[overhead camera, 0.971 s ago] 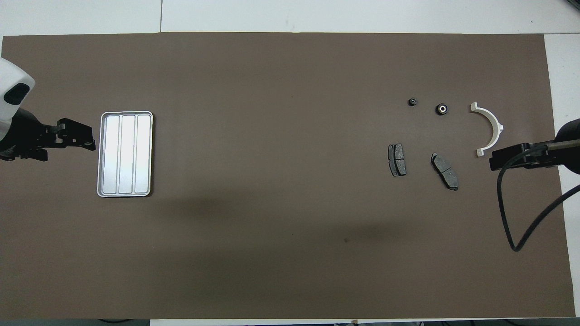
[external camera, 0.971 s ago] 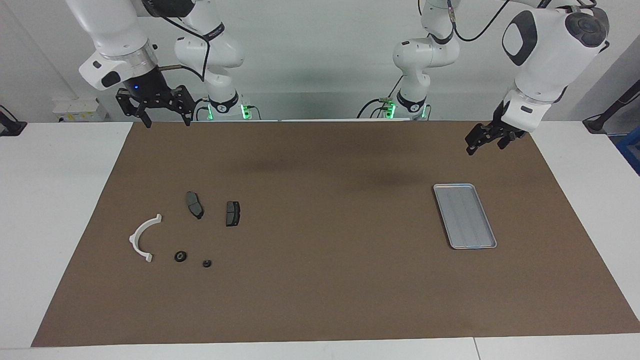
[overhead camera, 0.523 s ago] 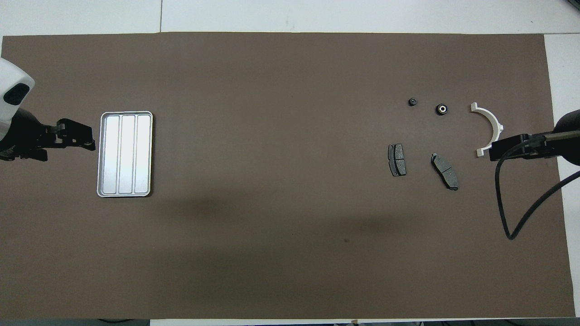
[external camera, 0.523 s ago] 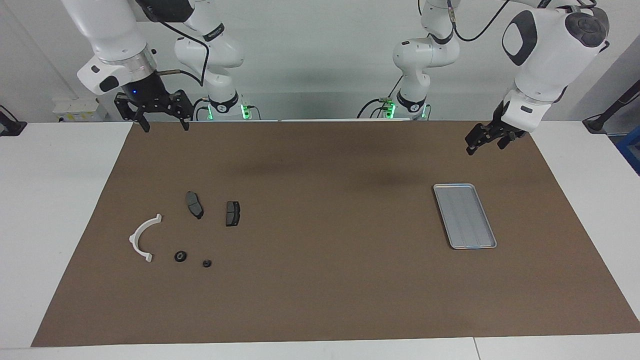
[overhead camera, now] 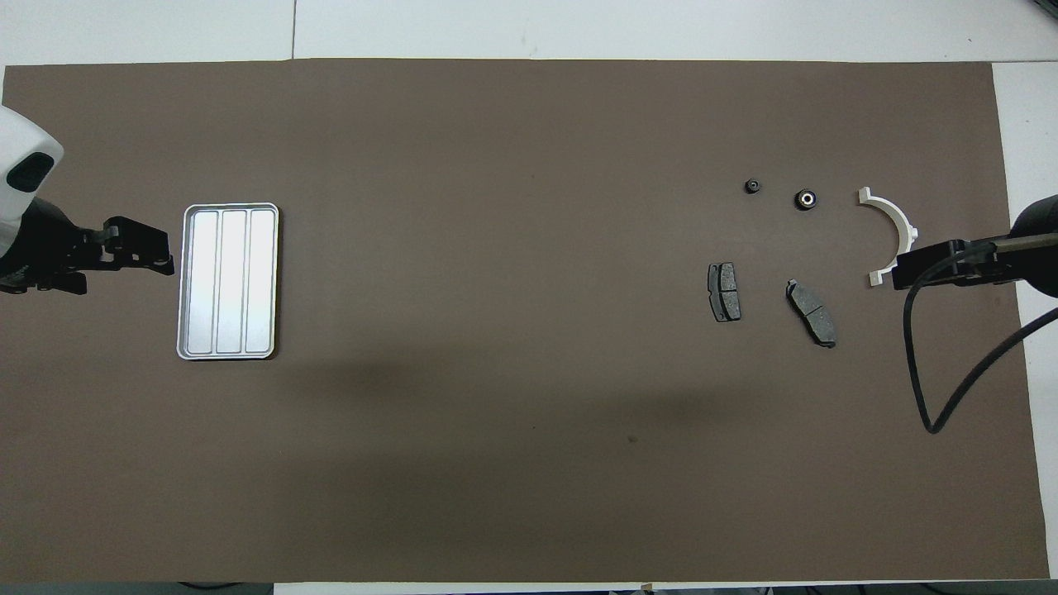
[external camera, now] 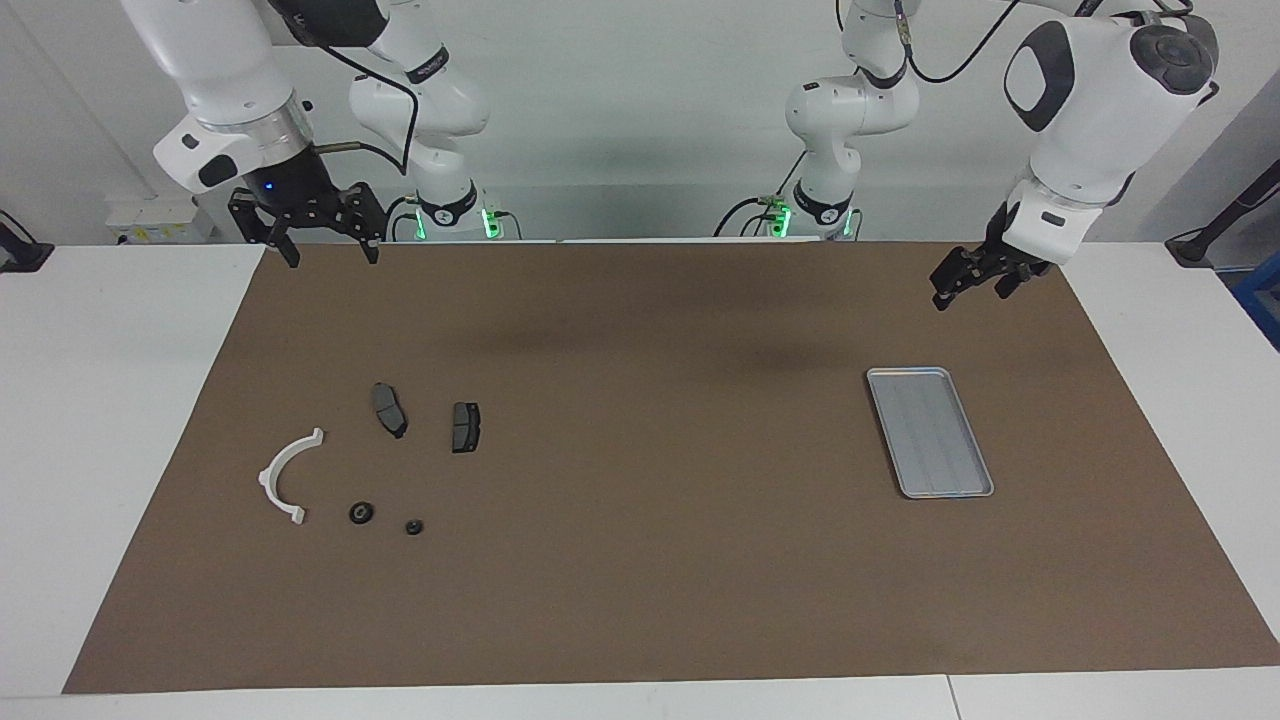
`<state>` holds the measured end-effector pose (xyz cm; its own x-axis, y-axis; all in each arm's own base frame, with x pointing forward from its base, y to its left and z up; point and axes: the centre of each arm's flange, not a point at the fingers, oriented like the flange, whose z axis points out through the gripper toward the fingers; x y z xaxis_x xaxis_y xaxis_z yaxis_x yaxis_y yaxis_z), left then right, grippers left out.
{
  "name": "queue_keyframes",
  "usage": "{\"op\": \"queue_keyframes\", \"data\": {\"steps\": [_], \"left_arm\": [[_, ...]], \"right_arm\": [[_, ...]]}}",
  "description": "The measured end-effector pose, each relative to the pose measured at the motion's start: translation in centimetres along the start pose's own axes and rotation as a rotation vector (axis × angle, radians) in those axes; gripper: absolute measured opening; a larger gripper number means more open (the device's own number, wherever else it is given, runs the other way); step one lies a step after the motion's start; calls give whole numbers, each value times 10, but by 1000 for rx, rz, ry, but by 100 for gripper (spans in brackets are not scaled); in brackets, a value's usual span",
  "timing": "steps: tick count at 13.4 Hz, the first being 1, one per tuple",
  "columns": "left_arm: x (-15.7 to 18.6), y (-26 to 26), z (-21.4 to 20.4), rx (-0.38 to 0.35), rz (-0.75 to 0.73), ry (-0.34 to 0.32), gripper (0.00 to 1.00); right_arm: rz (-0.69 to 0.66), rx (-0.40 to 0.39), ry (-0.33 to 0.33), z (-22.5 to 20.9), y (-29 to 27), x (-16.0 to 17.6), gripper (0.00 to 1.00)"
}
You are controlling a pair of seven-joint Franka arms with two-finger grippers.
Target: Place bearing gear from tray to pile
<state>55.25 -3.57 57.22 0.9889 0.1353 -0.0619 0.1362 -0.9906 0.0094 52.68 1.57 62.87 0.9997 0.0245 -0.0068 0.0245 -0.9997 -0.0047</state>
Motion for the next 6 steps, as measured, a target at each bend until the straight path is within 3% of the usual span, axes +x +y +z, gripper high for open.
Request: {"op": "queue_keyframes", "data": {"steps": [6], "left_arm": [[0, 0, 0, 0, 0, 0, 100]], "right_arm": [[-1, -2, 11, -5, 0, 0, 100]]}}
